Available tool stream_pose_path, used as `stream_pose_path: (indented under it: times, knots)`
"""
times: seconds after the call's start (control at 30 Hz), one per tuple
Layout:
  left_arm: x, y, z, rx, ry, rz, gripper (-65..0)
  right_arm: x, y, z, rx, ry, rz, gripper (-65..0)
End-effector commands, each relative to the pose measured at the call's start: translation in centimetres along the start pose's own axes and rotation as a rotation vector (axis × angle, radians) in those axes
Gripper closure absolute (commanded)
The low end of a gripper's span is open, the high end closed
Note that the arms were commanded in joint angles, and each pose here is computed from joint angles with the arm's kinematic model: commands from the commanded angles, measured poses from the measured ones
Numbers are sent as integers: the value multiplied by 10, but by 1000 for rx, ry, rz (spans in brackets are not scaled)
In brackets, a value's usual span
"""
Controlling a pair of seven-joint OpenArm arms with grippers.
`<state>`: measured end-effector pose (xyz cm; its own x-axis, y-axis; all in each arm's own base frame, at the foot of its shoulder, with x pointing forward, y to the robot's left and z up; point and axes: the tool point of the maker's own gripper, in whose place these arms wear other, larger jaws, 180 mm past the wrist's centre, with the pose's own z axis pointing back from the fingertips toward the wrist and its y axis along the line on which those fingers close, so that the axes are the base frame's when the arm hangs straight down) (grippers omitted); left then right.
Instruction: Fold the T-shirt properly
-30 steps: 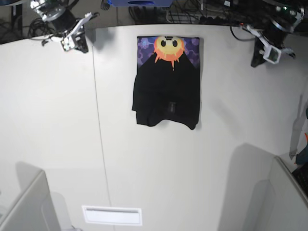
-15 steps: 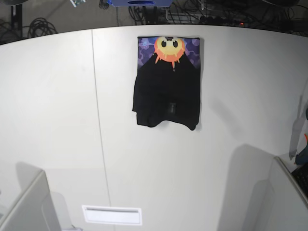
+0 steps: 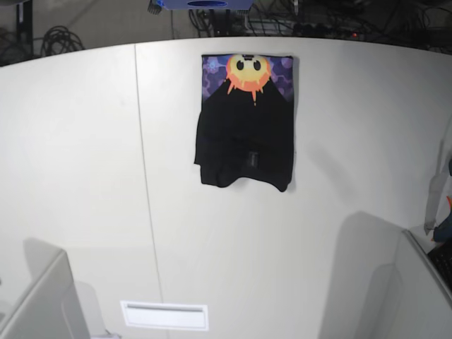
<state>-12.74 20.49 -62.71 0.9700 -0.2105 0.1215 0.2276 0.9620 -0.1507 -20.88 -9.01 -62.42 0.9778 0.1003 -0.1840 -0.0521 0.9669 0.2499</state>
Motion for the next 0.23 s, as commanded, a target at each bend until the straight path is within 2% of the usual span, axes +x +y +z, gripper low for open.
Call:
stream_pose_path:
  times: [0.0,0.03,0.07,0.2]
  knots:
    - [-22,-9,4,-18,69,-8,0,-7,-7,2,-13,-21,-15,0]
    - [-27,-18,2,-32,103,-18,0,3,-10,3,-20,-73,-19,0]
    - [-23,-20,-1,-34,95,-27,0,8,-11,4,-22,-103,-20,0]
    - [-13,-24,-4,-32,57,-34,0,31,-31,5,-47,-129,4,0]
